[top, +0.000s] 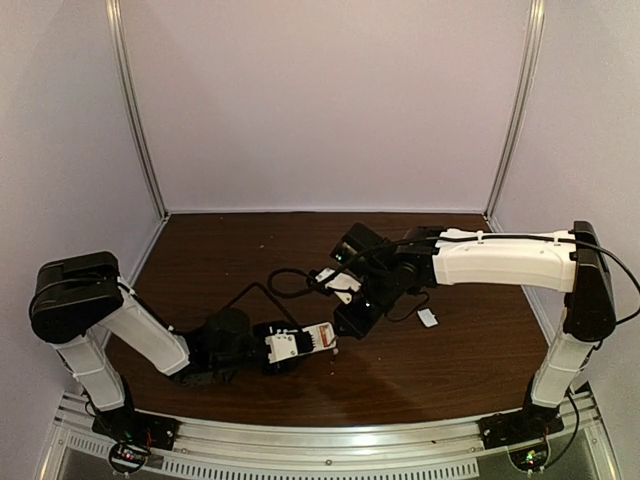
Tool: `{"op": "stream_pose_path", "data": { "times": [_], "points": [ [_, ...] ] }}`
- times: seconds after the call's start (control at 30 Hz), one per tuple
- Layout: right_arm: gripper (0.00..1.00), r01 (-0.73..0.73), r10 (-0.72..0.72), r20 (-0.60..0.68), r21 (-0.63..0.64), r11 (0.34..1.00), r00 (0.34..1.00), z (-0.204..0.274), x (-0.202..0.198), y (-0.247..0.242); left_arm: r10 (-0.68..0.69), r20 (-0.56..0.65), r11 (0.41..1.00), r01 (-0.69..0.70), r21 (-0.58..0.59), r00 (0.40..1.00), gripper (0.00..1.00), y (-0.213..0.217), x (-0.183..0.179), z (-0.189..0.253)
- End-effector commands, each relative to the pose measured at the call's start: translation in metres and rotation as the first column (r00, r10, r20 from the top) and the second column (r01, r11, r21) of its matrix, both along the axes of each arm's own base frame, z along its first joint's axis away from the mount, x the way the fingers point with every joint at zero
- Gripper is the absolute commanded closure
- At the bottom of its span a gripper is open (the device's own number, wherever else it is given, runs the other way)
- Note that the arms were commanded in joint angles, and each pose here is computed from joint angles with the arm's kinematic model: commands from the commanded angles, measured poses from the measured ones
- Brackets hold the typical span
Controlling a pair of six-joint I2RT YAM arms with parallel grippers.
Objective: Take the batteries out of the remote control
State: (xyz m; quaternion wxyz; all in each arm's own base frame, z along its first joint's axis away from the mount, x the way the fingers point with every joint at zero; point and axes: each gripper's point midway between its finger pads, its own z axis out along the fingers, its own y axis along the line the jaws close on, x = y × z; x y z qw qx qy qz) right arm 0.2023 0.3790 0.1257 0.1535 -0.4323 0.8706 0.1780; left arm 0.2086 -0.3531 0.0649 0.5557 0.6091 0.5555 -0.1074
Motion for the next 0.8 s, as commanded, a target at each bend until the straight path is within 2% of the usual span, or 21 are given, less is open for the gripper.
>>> {"op": "stream_pose_path", "data": {
  "times": [0.0,0.4,0.77],
  "points": [
    [1.0,-0.011,0.008,-0.058,-0.058,0.998,0.998,-0.007,-0.015,-0.014,0.077,0.099,0.992,-0.066,-0.105,0.992,1.0,-0.007,0.024,0.035],
    [1.0,0.03,-0.03,0.018,-0.035,0.999,0.999,0.005,0.0,-0.014,0.081,0.096,0.992,-0.071,-0.103,0.992,1.0,-0.006,0.025,0.034],
    [1.0,0.121,-0.132,0.144,0.083,0.989,0.981,0.029,0.014,-0.025,0.051,0.075,0.992,-0.042,-0.119,0.996,1.0,-0.009,0.018,0.033]
  ]
}}
